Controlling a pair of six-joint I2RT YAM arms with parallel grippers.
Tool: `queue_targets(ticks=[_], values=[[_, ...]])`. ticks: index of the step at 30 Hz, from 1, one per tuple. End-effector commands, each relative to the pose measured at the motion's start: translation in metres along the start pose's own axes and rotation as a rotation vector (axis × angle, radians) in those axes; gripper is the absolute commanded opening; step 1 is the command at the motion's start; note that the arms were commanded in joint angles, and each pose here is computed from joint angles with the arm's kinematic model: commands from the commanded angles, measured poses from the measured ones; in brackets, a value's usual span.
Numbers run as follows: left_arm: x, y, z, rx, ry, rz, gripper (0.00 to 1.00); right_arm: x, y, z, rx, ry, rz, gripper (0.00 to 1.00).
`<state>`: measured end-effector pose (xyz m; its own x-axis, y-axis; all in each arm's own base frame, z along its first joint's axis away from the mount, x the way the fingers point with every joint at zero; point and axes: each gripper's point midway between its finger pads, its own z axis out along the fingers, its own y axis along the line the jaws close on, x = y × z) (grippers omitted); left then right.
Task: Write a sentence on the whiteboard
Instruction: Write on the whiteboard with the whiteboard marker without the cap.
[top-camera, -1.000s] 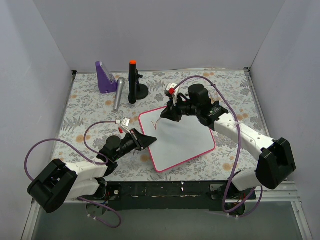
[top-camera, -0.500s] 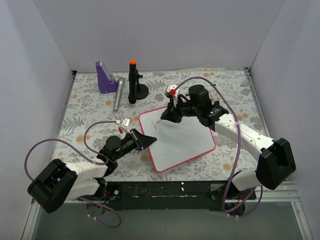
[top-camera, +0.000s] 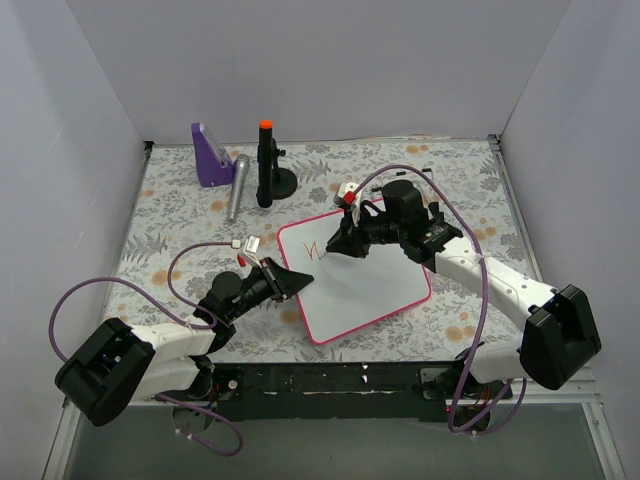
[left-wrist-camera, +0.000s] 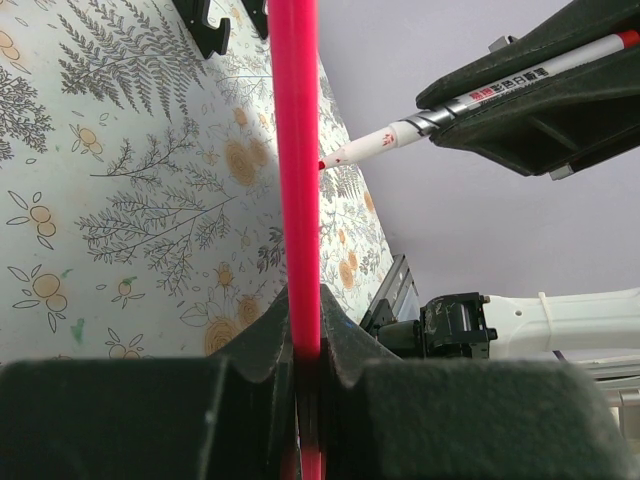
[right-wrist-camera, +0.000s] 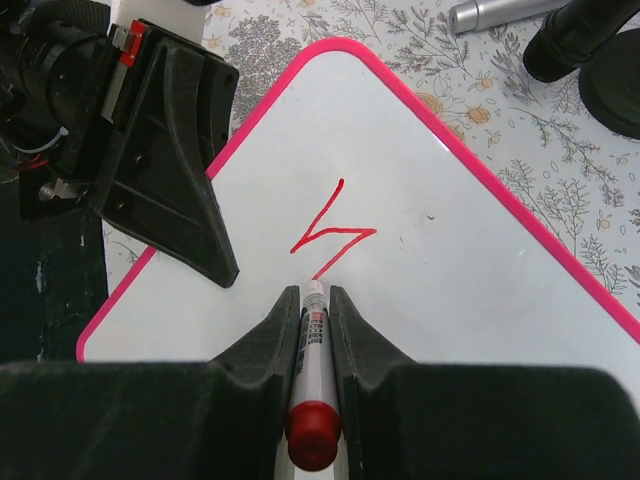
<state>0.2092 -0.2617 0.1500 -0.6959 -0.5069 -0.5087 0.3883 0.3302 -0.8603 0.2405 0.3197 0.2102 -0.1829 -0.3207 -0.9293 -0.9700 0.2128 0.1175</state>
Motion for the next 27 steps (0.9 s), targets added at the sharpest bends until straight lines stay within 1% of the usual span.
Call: queue_targets(ticks=[1, 8, 13, 17, 22, 25, 27], values=[[-0.02, -0.04, 0.001, 0.154, -0.073, 0.08, 0.0, -0.011, -0.008, -0.002, 0.037, -0.016, -0.027, 0.01], [-0.019, -0.039, 0.001, 0.152, -0.07, 0.08, 0.0, -0.029, -0.027, -0.001, 0.095, -0.038, -0.048, 0.01], [-0.019, -0.038, 0.0, 0.153, -0.068, 0.08, 0.0, -0.04, -0.05, -0.005, 0.153, -0.054, -0.044, 0.01], [-0.019, -0.038, 0.001, 0.154, -0.067, 0.078, 0.0, -0.05, -0.057, -0.008, 0.146, -0.07, -0.04, 0.01], [-0.019, -0.038, 0.001, 0.153, -0.068, 0.08, 0.0, -0.071, -0.017, -0.022, -0.024, -0.125, -0.086, 0.01], [-0.019, -0.038, 0.001, 0.152, -0.07, 0.08, 0.0, -0.072, 0.001, -0.032, -0.076, -0.131, -0.114, 0.01], [-0.019, -0.038, 0.0, 0.155, -0.071, 0.082, 0.0, -0.063, 0.009, -0.035, -0.102, -0.115, -0.113, 0.01]])
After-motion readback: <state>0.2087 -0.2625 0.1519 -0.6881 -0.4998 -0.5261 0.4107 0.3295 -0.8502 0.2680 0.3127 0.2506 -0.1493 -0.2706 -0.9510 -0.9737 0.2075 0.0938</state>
